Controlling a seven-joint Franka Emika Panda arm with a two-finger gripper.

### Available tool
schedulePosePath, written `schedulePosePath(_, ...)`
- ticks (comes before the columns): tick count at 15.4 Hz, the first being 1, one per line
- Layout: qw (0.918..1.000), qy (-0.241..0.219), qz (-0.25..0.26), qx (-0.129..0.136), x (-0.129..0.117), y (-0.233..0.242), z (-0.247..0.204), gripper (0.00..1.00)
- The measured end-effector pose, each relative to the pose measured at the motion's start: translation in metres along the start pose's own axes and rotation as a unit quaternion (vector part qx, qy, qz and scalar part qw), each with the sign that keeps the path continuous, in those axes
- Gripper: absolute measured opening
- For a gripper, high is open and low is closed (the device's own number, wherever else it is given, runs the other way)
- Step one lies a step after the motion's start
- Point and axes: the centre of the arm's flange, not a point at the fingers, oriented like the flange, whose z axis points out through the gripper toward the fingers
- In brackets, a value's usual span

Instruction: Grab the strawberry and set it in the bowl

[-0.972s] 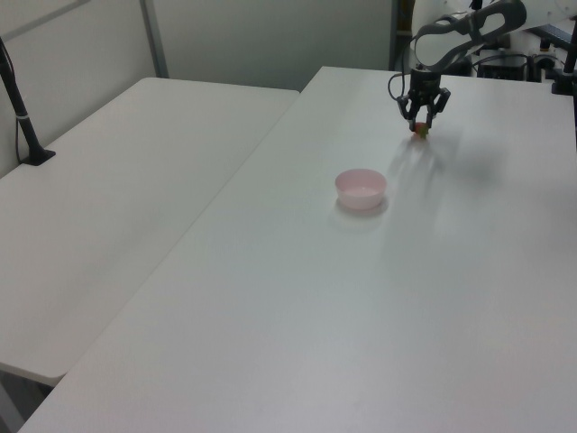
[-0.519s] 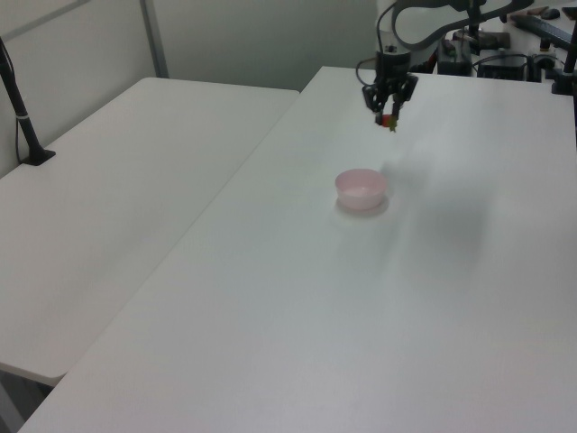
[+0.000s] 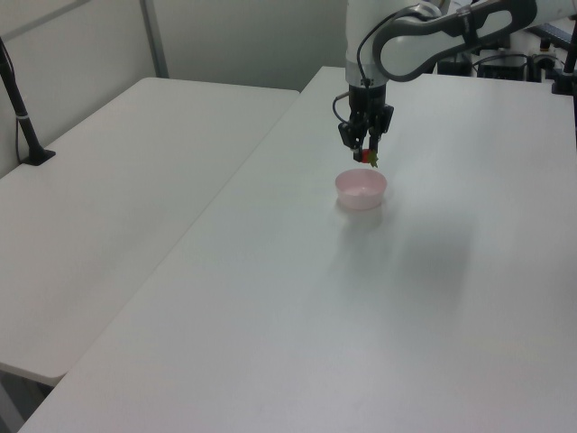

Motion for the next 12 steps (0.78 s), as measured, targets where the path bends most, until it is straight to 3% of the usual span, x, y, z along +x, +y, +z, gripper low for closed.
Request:
schedulePosePath(5,1.0,0.007,-0.004,0.001,0.0,0.004,-0.018,0.99)
schedulePosePath(8,0.9982,-0.002,-0.06,-0.007,-0.017,0.005,-0.062,1.0)
schedulePosePath(12,0.9885,-0.026,-0.148,-0.012,-0.057,0.023,-0.138,1.0)
